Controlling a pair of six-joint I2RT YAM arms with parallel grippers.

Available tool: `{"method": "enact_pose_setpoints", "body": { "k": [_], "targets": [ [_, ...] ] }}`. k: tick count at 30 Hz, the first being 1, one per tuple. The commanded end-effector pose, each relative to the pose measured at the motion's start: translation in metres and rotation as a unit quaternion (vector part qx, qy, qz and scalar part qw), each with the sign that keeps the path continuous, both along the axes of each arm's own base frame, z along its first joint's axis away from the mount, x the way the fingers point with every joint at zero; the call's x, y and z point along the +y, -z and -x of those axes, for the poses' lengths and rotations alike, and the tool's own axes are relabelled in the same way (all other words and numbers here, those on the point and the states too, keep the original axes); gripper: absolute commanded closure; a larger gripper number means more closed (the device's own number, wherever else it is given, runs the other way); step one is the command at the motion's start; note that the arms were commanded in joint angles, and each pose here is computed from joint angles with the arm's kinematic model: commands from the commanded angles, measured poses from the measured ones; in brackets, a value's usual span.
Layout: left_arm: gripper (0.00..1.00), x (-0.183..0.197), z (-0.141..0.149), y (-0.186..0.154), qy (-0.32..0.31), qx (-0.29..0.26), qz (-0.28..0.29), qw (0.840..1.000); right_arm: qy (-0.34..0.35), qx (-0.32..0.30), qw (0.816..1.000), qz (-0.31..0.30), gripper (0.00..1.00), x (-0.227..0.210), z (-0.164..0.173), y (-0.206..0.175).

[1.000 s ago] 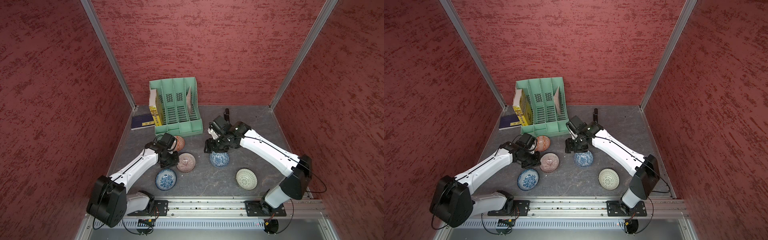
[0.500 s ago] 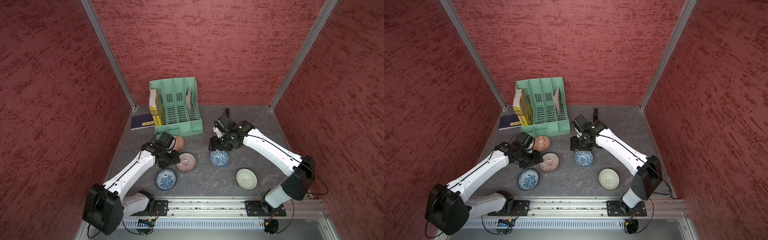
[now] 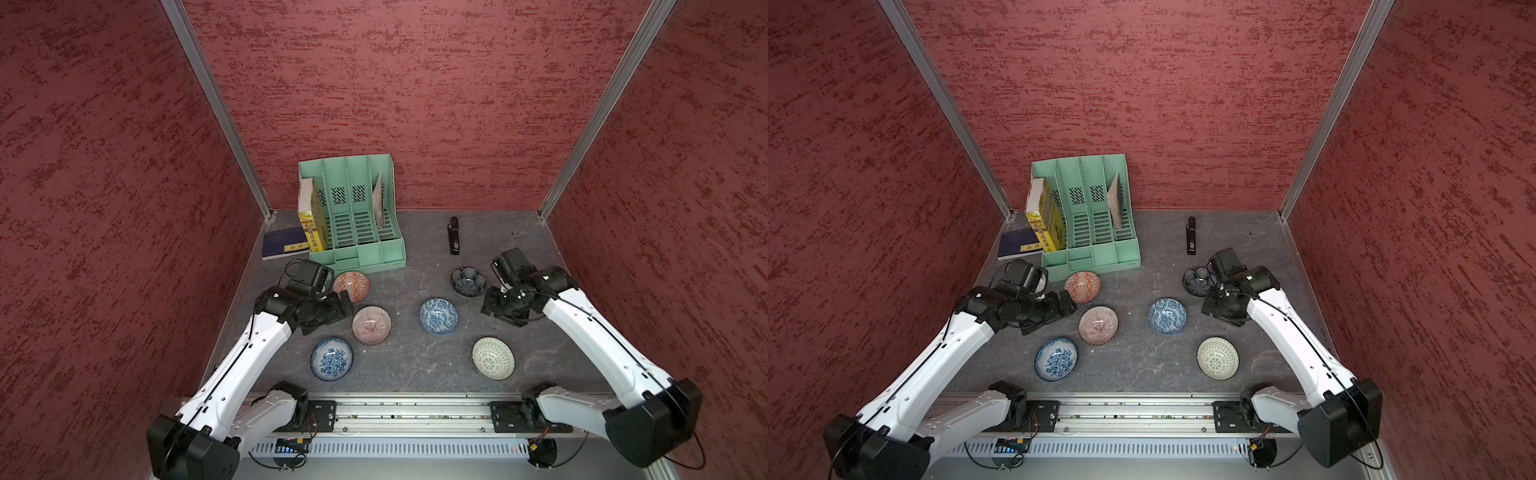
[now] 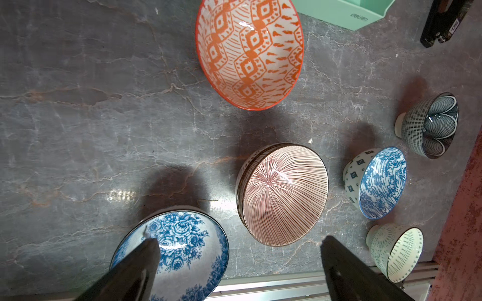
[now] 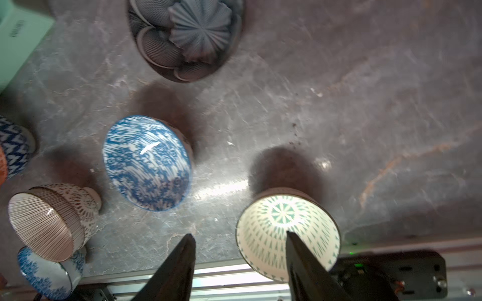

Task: Stack the bowls
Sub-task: Pick up the bowl from the center of the board.

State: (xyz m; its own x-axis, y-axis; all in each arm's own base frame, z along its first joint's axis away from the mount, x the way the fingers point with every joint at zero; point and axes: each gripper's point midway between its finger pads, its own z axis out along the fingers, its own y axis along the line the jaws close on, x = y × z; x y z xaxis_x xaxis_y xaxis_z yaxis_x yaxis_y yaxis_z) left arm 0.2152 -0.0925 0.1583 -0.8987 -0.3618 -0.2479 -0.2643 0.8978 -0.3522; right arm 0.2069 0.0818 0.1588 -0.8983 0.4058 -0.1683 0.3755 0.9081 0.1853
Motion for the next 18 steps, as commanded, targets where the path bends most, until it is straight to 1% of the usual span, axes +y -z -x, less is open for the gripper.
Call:
{"method": "enact_pose_setpoints", "body": {
  "k": [1, 4, 7, 13, 16, 18],
  "targets": [
    [0.0, 0.005, 0.0, -0.006, -0.009, -0.004, 0.005, 1.0, 0.089, 0.024, 0.995, 0.034, 0.41, -0.03, 0.031, 0.011],
    [0.0, 0.003, 0.0, -0.005, 0.0, -0.01, 0.012, 1.0, 0.113, 0.061, 0.991, 0.031, 0.39, -0.036, 0.059, 0.03],
    [0.04, 0.005, 0.0, -0.003, -0.002, -0.011, 0.007, 1.0, 0.136, 0.072, 0.988, 0.03, 0.37, -0.04, 0.073, 0.037],
    [0.09, 0.001, 0.001, -0.003, 0.006, -0.008, 0.015, 1.0, 0.146, 0.096, 0.984, 0.033, 0.38, -0.044, 0.09, 0.053],
    [0.1, 0.0, 0.001, -0.002, 0.007, -0.009, 0.017, 1.0, 0.148, 0.11, 0.982, 0.032, 0.38, -0.043, 0.097, 0.061],
    [0.11, 0.0, 0.001, 0.0, 0.008, -0.009, 0.016, 1.0, 0.15, 0.12, 0.981, 0.03, 0.41, -0.043, 0.101, 0.067]
  ]
}}
